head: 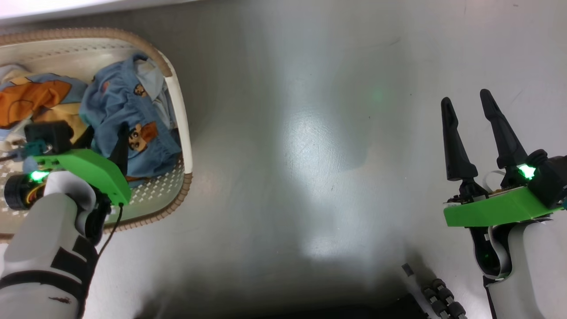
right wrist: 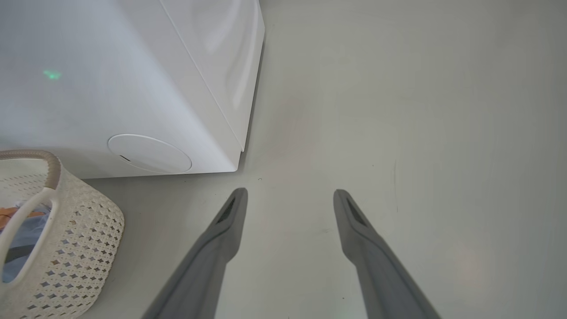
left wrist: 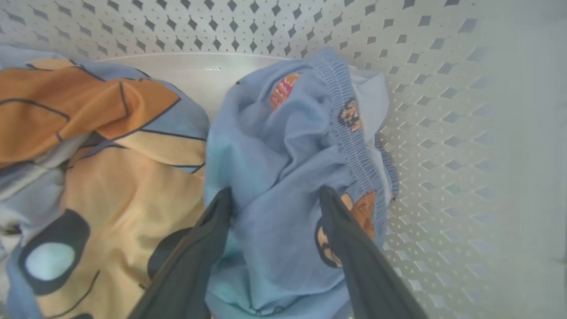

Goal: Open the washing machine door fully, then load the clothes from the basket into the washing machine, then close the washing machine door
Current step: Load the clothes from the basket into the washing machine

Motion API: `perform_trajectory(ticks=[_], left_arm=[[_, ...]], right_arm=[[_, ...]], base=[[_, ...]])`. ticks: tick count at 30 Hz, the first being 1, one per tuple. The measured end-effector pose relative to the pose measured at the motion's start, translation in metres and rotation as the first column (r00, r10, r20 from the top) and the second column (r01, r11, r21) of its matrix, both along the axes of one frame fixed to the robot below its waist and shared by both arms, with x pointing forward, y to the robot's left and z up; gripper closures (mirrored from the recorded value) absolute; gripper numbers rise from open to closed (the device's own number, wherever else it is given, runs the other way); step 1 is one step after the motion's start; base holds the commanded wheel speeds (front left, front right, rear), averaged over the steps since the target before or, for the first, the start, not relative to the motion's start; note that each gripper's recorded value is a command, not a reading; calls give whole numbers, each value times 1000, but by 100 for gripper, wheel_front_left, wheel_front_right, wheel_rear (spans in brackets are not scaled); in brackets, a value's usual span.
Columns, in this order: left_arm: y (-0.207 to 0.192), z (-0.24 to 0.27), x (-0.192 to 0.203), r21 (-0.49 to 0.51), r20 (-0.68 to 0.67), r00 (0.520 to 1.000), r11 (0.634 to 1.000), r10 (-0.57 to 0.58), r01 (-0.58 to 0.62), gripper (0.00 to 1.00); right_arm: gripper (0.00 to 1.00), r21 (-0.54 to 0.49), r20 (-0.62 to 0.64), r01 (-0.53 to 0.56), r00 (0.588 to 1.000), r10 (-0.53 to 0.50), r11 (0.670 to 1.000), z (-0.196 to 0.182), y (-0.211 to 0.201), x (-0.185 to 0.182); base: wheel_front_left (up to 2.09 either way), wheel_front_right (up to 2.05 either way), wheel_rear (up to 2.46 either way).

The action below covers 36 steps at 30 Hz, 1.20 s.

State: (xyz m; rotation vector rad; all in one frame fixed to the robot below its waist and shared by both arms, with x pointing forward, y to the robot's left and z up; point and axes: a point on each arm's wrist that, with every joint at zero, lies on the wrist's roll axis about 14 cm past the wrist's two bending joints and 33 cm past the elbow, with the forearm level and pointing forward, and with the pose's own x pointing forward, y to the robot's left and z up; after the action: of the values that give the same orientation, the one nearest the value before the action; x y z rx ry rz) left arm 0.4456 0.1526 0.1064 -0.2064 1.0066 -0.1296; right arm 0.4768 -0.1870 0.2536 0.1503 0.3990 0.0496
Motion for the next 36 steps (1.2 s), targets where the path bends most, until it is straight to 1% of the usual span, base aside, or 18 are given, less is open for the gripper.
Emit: perform_trajectory(ticks=[6,10,13,14,15,16,21,27,36], left_arm=[[-2,-8,2,-23,-41,999,1000,-4,3,0],[-9,-12,10,-34,-45,998,999,-33,32,0],[-9,-17,10,-26,-74,996,998,-53,51,0],[-8,-19,9,-21,-88,994,998,-58,56,33],[-7,-21,8,-18,-97,994,999,-53,52,70],[-6,-22,8,-16,-104,993,999,-49,48,100],[-6,-19,9,-16,-97,995,999,-30,29,100],[-5,8,26,-16,30,1000,1000,-7,7,100],[-1,48,19,-34,112,993,999,23,-19,100]], right_arm=[[0,-7,-16,5,1000,-5,1000,-7,-3,-3],[0,-10,-25,7,1000,-7,1000,-10,-5,-5],[0,-13,-27,9,1000,-9,1000,-11,-6,-5],[0,-15,-27,11,1000,-11,1000,-11,-6,-5],[0,-16,-27,12,1000,-13,1000,-11,-7,-5],[0,-18,-26,15,1000,-15,1000,-11,-8,-6],[0,-21,-12,20,1000,-21,1000,-4,-10,-3],[0,-13,42,26,999,-26,1000,19,-9,6],[0,-2,107,17,994,-17,1000,56,-4,11]], base=[[0,0,0],[0,0,0],[0,0,0],[0,0,0],[0,0,0],[0,0,0],[0,0,0],[0,0,0],[0,0,0]])
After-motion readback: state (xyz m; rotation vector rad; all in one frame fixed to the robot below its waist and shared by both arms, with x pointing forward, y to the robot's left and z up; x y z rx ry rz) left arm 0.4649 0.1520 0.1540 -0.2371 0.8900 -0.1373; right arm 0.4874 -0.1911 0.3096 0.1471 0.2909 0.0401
